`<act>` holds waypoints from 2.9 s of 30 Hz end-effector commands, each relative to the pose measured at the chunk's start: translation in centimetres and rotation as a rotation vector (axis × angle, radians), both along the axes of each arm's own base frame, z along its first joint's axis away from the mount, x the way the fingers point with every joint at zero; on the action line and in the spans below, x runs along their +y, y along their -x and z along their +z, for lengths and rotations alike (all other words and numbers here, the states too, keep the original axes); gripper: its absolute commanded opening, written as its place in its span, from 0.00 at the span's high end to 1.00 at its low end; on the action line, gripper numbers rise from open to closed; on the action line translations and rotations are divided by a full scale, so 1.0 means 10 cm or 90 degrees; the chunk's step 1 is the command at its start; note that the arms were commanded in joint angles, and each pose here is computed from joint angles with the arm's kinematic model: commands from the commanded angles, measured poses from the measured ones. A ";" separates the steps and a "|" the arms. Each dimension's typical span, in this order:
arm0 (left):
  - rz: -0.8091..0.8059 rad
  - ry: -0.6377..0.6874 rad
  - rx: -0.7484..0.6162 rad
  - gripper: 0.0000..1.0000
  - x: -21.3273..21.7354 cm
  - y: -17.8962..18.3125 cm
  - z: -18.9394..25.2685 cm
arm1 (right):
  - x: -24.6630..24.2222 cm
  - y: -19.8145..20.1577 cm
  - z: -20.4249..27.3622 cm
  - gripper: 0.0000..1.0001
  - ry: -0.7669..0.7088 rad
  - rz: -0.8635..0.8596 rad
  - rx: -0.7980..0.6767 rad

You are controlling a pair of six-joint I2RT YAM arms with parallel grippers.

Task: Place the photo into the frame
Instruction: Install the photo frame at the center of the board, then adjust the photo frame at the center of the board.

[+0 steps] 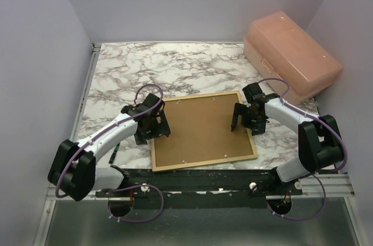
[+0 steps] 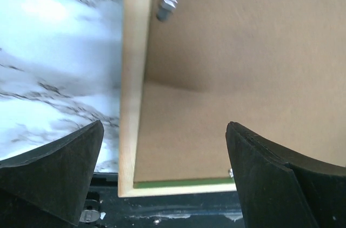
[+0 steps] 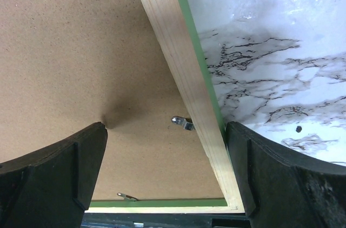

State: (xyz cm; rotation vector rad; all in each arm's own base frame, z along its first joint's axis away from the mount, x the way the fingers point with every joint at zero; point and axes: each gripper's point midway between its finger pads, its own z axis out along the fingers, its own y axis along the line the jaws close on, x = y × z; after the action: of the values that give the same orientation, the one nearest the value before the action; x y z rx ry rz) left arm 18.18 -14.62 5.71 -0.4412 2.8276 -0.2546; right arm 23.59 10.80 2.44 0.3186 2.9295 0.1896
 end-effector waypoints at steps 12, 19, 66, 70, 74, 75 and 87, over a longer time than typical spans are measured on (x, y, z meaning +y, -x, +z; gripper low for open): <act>0.000 -0.098 0.007 0.18 0.24 -0.78 -0.17 | 0.07 -0.06 0.01 0.00 -0.012 0.007 -0.006; -0.007 -0.122 0.020 0.32 0.29 -0.89 -0.29 | 0.11 -0.05 0.02 0.00 -0.027 0.013 -0.006; -0.016 0.114 0.001 0.14 0.05 0.06 -0.06 | 0.01 0.34 0.22 0.01 -0.057 -0.072 -0.006; -0.016 0.186 0.003 0.14 -0.11 0.17 -0.12 | 0.06 0.39 0.23 0.01 -0.074 -0.067 0.004; -0.025 0.191 0.026 0.14 -0.18 0.13 -0.21 | 0.08 0.39 0.16 0.01 -0.080 -0.065 0.016; -0.030 0.197 0.028 0.14 -0.21 0.11 -0.22 | 0.09 0.39 0.13 0.01 -0.082 -0.063 0.021; -0.059 0.197 0.022 0.14 -0.39 -0.50 -0.08 | 0.44 0.08 0.00 0.01 -0.163 -0.027 0.047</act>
State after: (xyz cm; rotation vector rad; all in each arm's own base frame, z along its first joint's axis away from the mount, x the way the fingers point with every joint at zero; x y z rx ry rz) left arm 16.55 -15.09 2.82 -0.4882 3.0376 -0.4856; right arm 20.73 11.83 3.98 0.4879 2.9764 0.3341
